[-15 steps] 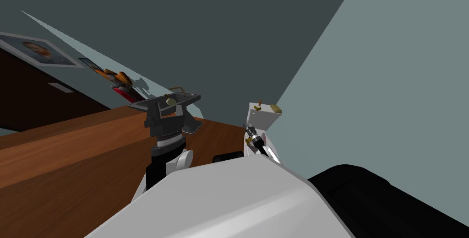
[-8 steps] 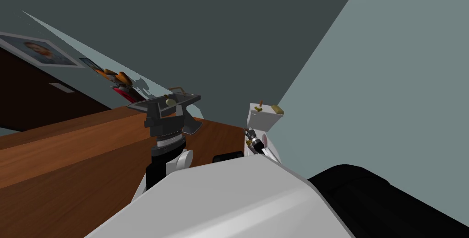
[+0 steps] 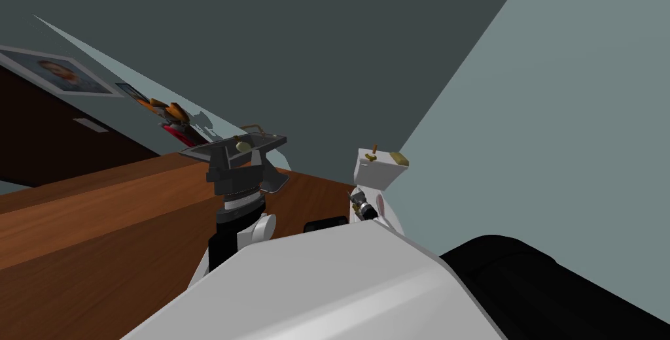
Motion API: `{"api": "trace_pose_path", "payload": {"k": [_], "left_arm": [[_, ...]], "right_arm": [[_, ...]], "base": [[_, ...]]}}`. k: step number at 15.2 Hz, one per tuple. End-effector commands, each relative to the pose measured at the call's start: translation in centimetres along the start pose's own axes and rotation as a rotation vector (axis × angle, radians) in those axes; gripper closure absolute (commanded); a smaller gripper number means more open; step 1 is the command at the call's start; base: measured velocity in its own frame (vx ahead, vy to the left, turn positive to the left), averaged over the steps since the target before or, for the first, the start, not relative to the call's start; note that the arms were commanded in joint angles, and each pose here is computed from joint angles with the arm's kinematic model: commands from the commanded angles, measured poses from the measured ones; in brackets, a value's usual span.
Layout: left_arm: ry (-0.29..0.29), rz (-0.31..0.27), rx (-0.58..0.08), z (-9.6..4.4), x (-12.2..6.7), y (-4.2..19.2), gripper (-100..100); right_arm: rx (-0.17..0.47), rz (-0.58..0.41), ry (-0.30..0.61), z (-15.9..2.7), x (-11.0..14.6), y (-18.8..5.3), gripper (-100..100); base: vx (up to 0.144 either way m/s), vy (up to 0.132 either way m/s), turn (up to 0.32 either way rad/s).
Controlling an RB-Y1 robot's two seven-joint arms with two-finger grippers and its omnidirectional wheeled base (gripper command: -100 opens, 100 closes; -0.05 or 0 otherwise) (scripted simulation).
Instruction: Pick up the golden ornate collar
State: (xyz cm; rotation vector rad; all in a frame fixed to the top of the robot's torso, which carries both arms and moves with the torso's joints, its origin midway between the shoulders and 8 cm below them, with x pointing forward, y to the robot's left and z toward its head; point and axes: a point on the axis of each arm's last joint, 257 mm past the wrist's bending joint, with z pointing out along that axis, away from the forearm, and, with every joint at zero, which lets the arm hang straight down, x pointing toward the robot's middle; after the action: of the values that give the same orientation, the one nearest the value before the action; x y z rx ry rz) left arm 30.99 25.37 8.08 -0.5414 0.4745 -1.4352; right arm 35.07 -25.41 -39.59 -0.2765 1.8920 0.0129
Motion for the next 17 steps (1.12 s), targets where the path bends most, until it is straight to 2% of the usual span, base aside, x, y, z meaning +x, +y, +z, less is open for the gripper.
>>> {"api": "trace_pose_path", "payload": {"k": [1,2,3,5,6,8,9,11,12,13,14,16,17], "left_arm": [[0.0,0.0,0.0,0.0,0.0,0.0,0],[0.0,0.0,0.0,0.0,0.0,0.0,0],[0.0,0.0,0.0,0.0,0.0,0.0,0],[0.0,0.0,0.0,0.0,0.0,0.0,0],[0.0,0.0,0.0,0.0,0.0,0.0,0],[0.0,0.0,0.0,0.0,0.0,0.0,0],[0.0,0.0,0.0,0.0,0.0,0.0,0],[0.0,0.0,0.0,0.0,0.0,0.0,0],[0.0,0.0,0.0,0.0,0.0,0.0,0],[0.0,0.0,0.0,0.0,0.0,0.0,0],[0.0,0.0,0.0,0.0,0.0,0.0,0],[0.0,0.0,0.0,0.0,0.0,0.0,0],[0.0,0.0,0.0,0.0,0.0,0.0,0]], "right_arm": [[-0.004,-0.096,0.07,-0.4,3.0,0.0,-100],[-0.004,-0.112,0.07,-0.4,3.0,0.0,-100],[-0.01,-0.171,0.125,-1.0,5.4,0.1,-100],[-0.013,-0.202,0.13,-1.0,5.7,0.1,-100],[-0.023,-0.269,0.186,-1.7,8.1,0.1,-100],[-0.026,-0.291,0.188,-1.7,8.3,0.1,-100],[-0.04,-0.36,0.242,-2.5,10.6,0.1,-100],[-0.043,-0.379,0.244,-2.6,10.7,0.1,-100],[-0.061,-0.446,0.298,-3.5,13.1,0.1,-100],[-0.063,-0.464,0.298,-3.5,13.1,0.1,-100],[-0.084,-0.525,0.349,-4.5,15.4,0.1,-100],[-0.088,-0.547,0.349,-4.5,15.4,0.1,-100],[-0.11,-0.607,0.395,-5.5,17.4,0.1,-100]], "base": [[0.052,-0.002,0.018],[0.056,-0.003,0.016],[0.066,0.002,0.02],[0.059,0.004,0.012],[0.047,0.0,0.013],[0.044,-0.005,0.012],[0.048,-0.007,0.015],[0.048,-0.001,0.011],[0.05,-0.001,0.014],[0.057,-0.002,0.018],[0.068,-0.004,0.02],[0.056,0.001,0.011],[0.046,-0.003,0.012]]}}
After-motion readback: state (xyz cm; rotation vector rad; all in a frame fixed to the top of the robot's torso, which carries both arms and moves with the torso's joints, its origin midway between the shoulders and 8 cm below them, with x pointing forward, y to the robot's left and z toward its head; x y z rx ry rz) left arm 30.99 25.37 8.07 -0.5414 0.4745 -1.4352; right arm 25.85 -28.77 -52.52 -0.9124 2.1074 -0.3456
